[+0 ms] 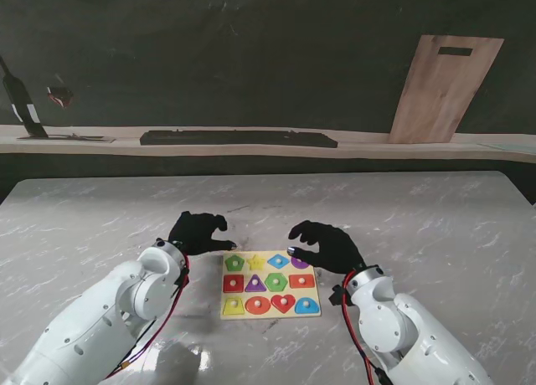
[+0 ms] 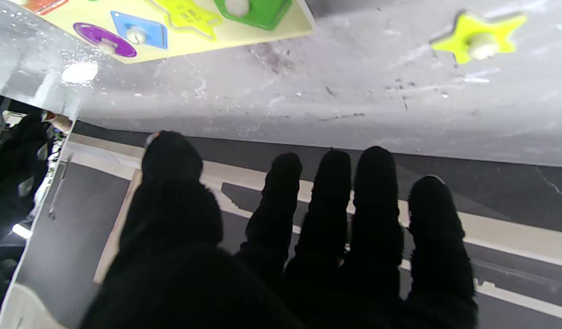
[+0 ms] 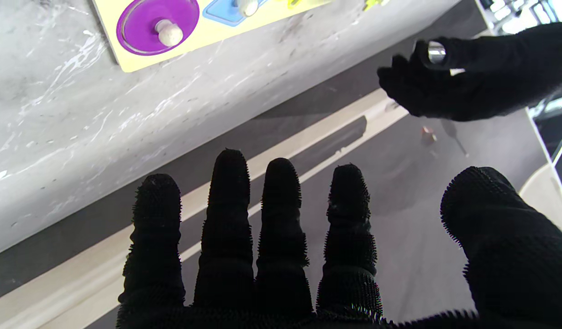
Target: Fit puzzle pieces into a puzzle board
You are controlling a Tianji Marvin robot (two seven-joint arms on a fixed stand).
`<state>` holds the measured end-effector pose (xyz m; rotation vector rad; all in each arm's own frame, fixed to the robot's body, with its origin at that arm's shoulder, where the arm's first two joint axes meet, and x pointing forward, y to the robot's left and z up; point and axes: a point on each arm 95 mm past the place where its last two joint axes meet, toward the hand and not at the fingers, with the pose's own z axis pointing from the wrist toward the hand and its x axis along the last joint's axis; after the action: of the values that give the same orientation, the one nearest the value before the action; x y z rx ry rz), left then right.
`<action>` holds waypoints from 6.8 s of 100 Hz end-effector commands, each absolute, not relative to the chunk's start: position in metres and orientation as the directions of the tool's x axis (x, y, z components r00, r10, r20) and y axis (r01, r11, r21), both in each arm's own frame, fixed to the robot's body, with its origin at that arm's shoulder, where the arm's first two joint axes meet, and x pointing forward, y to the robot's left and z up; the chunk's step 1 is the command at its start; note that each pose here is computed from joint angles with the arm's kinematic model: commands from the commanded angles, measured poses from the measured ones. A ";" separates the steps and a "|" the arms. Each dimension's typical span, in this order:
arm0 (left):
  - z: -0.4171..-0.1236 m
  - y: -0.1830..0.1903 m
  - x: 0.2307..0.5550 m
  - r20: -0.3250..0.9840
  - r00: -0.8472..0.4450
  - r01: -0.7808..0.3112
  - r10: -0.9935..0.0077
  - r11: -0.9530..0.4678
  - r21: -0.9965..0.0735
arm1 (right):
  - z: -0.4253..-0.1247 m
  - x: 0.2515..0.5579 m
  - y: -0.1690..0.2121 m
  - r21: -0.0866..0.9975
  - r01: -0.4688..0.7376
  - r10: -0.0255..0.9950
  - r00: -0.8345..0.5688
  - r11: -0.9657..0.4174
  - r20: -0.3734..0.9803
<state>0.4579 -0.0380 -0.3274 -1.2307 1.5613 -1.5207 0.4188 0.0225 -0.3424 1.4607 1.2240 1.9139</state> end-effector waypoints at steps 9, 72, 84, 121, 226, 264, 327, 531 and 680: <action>-0.322 -0.003 0.459 0.142 -0.353 -0.161 -0.925 -0.089 -0.983 | -0.344 0.417 0.032 0.853 0.172 0.775 -0.359 -0.493 0.521; -0.349 0.075 0.467 0.108 -0.328 -0.240 -0.939 -0.027 -0.970 | -0.349 0.421 0.027 0.851 0.183 0.808 -0.266 -0.492 0.525; -0.356 0.076 0.471 0.068 -0.337 -0.242 -0.939 0.016 -0.970 | -0.351 0.424 0.028 0.854 0.188 0.814 -0.260 -0.485 0.519; -0.365 0.071 0.483 0.039 -0.376 -0.227 -0.926 0.051 -0.973 | -0.352 0.427 0.028 0.863 0.188 0.828 -0.249 -0.468 0.503; -0.372 0.057 0.504 0.010 -0.445 -0.270 -0.895 0.124 -0.955 | -0.355 0.430 0.031 0.866 0.209 0.834 -0.242 -0.454 0.496; -0.375 0.055 0.506 0.009 -0.444 -0.283 -0.896 0.131 -0.950 | -0.356 0.430 0.031 0.865 0.217 0.834 -0.240 -0.453 0.497; -0.379 0.051 0.507 0.009 -0.435 -0.295 -0.900 0.133 -0.946 | -0.357 0.430 0.032 0.863 0.226 0.833 -0.239 -0.452 0.499; -0.394 0.038 0.519 0.010 -0.427 -0.360 -0.904 0.161 -0.919 | -0.355 0.428 0.028 0.868 0.211 0.835 -0.243 -0.450 0.493; -0.339 -0.053 0.498 0.134 -0.383 -0.307 -0.914 -0.011 -0.952 | -0.349 0.426 0.019 0.834 0.176 0.786 -0.280 -0.523 0.551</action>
<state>0.4984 -0.0346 -0.3465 -1.2861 1.7196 -1.3670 0.4282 0.0176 -0.3477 1.5216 1.2030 1.8420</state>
